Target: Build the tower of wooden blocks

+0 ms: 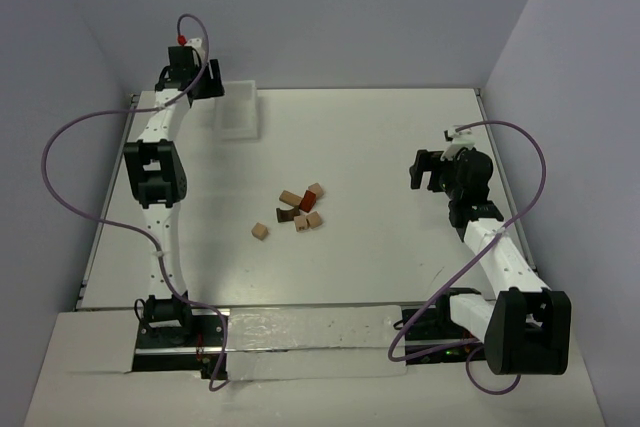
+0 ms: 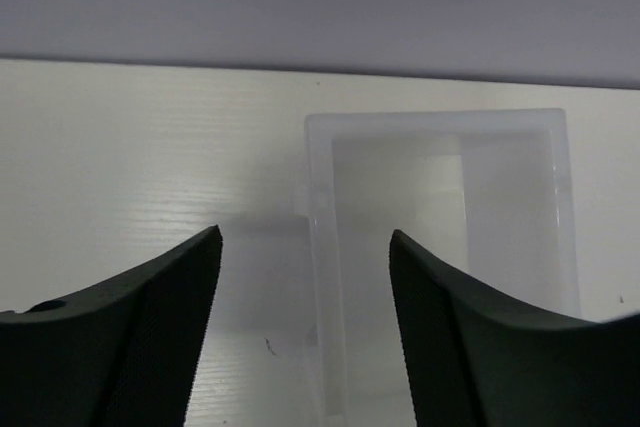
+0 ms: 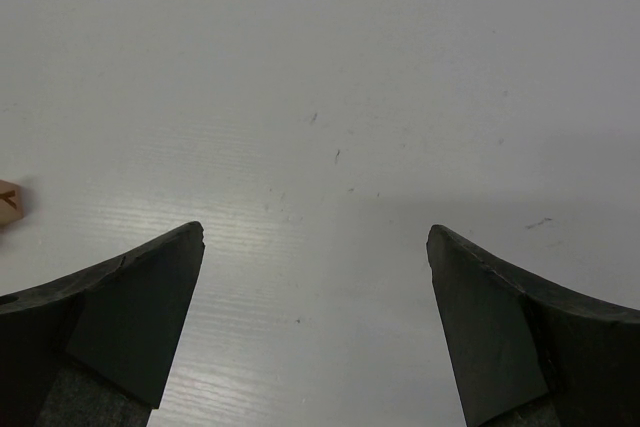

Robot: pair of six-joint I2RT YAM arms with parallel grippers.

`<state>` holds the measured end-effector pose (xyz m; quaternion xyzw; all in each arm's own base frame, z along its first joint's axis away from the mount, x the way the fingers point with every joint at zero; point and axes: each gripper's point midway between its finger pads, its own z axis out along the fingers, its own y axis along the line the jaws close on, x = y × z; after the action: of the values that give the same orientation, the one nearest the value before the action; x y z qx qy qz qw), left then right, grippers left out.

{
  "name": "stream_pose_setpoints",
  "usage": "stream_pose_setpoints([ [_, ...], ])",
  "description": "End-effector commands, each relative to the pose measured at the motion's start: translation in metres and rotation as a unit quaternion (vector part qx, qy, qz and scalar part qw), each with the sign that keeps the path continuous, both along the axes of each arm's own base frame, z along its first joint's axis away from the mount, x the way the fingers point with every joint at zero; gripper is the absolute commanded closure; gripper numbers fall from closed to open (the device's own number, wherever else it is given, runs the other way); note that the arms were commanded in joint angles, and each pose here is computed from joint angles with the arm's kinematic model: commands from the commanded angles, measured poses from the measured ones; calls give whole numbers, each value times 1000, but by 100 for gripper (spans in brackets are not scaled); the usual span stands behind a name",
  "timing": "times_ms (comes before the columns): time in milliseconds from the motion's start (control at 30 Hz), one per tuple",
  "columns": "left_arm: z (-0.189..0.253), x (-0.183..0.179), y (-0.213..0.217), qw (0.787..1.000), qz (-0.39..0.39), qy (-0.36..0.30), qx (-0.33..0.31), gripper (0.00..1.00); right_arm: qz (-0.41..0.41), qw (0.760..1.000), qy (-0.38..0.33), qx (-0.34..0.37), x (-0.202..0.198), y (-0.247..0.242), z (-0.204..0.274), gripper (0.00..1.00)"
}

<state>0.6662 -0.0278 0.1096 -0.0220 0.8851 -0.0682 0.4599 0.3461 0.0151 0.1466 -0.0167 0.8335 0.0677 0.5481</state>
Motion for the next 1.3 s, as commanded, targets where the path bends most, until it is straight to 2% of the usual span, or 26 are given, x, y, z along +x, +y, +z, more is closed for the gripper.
stream_pose_setpoints([
  [0, 123, 4, -6, 993, -15, -114, -28, 17, 7, 999, -46, 4, 8, 2, 36, 0],
  [133, 247, -36, -14, 976, -37, -210, -40, 5, 20, 998, -58, 9, 6, 7, 47, 0],
  [233, 291, -68, -16, 967, -45, -246, -41, 4, 33, 997, -72, 11, 2, 12, 60, 0],
  [300, 299, -84, -16, 968, -46, -245, -39, 7, 39, 996, -75, 9, 1, 15, 64, 0],
  [333, 283, -97, -19, 974, -56, -214, -40, 11, 48, 996, -78, 4, -1, 18, 68, 0],
  [367, 294, -104, -23, 972, -66, -223, -42, 12, 48, 996, -81, 4, -1, 18, 70, 0],
  [400, 279, -119, -26, 975, -84, -200, -38, 15, 59, 995, -80, 0, -3, 24, 71, 0],
  [433, 272, -132, -40, 972, -131, -191, -40, 24, 66, 994, -81, -3, -4, 27, 73, 0],
  [467, 256, -151, -48, 969, -163, -179, -41, 22, 83, 993, -80, -8, -6, 36, 73, 0],
  [533, 238, -179, -60, 960, -218, -175, -33, 12, 104, 991, -79, -12, -9, 46, 74, 0],
  [633, 204, -229, -88, 937, -315, -151, -8, 11, 133, 988, -78, -12, -14, 58, 70, 0],
  [767, 145, -287, -125, 911, -401, -98, -1, 12, 160, 985, -68, -9, -21, 66, 57, 0],
  [833, 135, -305, -139, 898, -430, -97, 14, 13, 164, 984, -64, -9, -22, 67, 53, 0],
  [933, 96, -332, -170, 874, -472, -74, 90, 20, 174, 983, -59, -8, -23, 70, 48, 0],
  [1033, 63, -366, -199, 826, -548, -41, 123, 23, 183, 982, -54, -7, -24, 73, 46, 0],
  [1100, 49, -382, -210, 800, -587, -14, 122, 26, 184, 981, -53, -9, -23, 73, 45, 0],
  [1167, 44, -388, -219, 788, -605, -2, 116, 27, 187, 981, -53, -11, -24, 73, 44, 0],
  [1267, 34, -388, -229, 787, -604, 3, 125, 28, 189, 981, -51, -12, -24, 73, 42, 0],
])
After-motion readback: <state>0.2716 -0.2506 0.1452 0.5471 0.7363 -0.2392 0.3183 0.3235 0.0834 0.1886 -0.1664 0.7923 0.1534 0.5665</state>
